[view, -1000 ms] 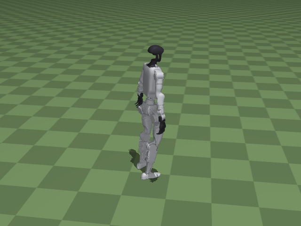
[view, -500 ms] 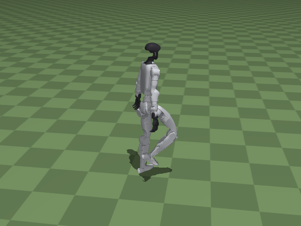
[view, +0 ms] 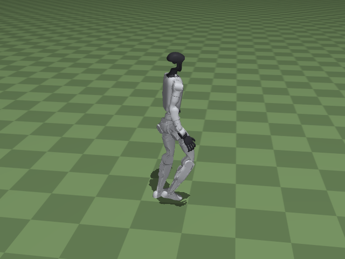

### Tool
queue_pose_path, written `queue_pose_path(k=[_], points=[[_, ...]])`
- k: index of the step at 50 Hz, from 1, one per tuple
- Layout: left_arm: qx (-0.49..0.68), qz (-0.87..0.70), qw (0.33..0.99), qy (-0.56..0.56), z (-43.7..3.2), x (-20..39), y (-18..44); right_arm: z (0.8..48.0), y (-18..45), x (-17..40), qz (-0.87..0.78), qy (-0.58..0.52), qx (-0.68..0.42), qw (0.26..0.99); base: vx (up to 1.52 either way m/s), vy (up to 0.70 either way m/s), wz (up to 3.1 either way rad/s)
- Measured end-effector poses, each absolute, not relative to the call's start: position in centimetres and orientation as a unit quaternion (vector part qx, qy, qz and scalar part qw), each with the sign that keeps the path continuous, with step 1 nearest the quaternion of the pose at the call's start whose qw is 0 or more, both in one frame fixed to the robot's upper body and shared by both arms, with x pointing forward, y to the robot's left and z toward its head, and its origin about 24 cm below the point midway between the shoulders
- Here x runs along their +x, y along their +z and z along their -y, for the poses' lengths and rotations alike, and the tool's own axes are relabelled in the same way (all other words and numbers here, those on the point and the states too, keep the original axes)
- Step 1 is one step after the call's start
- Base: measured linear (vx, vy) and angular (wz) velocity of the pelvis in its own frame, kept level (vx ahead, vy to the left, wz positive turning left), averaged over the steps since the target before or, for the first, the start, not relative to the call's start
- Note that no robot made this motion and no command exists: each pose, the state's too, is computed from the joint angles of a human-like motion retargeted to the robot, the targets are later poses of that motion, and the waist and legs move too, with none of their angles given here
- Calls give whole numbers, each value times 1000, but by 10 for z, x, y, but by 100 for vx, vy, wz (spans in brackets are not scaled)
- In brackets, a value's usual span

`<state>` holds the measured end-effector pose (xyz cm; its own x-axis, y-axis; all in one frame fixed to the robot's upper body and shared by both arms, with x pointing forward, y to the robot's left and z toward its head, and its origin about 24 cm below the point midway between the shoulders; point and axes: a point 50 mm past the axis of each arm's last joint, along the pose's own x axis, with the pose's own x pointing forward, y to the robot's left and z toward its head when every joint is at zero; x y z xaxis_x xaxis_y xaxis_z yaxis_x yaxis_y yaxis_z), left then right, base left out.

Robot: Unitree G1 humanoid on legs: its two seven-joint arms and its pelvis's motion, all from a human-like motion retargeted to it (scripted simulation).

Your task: Kungfu

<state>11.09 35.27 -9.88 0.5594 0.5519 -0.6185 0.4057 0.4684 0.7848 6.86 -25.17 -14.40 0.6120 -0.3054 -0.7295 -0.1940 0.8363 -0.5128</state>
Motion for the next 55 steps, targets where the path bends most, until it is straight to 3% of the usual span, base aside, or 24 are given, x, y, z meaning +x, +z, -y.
queue_pose_path(k=[3,6,10,12,15,20,25,28,33,37,42,47,52,55], points=[[401,-372,810,212,-392,135,-50,251,-129,89,-382,31,-222,896,14,-11,16],[246,-159,902,318,-422,180,28,250,-107,117,-317,82,-179,928,-33,69,184],[43,242,908,341,-432,247,197,232,-71,150,-211,129,-132,960,-38,-13,43],[-66,388,881,263,-407,278,280,219,-57,157,-171,148,-90,970,1,-131,-110],[-213,569,793,44,-330,300,377,202,-44,161,-132,177,-8,975,19,-59,-47],[-400,605,625,-290,-204,308,406,201,-25,161,-82,169,62,980,26,16,25],[-320,469,600,-563,-76,311,367,219,3,172,3,102,59,993,-4,20,119],[-308,380,566,-663,-25,309,331,220,15,182,41,93,72,992,-12,30,53],[-383,303,578,-653,1,314,296,226,36,186,102,58,74,990,19,32,-12],[-290,321,638,-637,-7,315,289,234,53,175,152,3,-8,988,31,36,-6],[-126,410,713,-554,-46,318,310,226,84,172,231,-9,-59,971,20,34,61],[48,533,760,-369,-113,311,351,214,139,188,321,65,-163,931,29,47,73],[286,616,723,-128,-171,288,386,178,194,218,431,151,-279,845,21,53,231],[328,645,689,-36,-180,282,398,172,229,236,485,163,-317,799,25,21,279]])
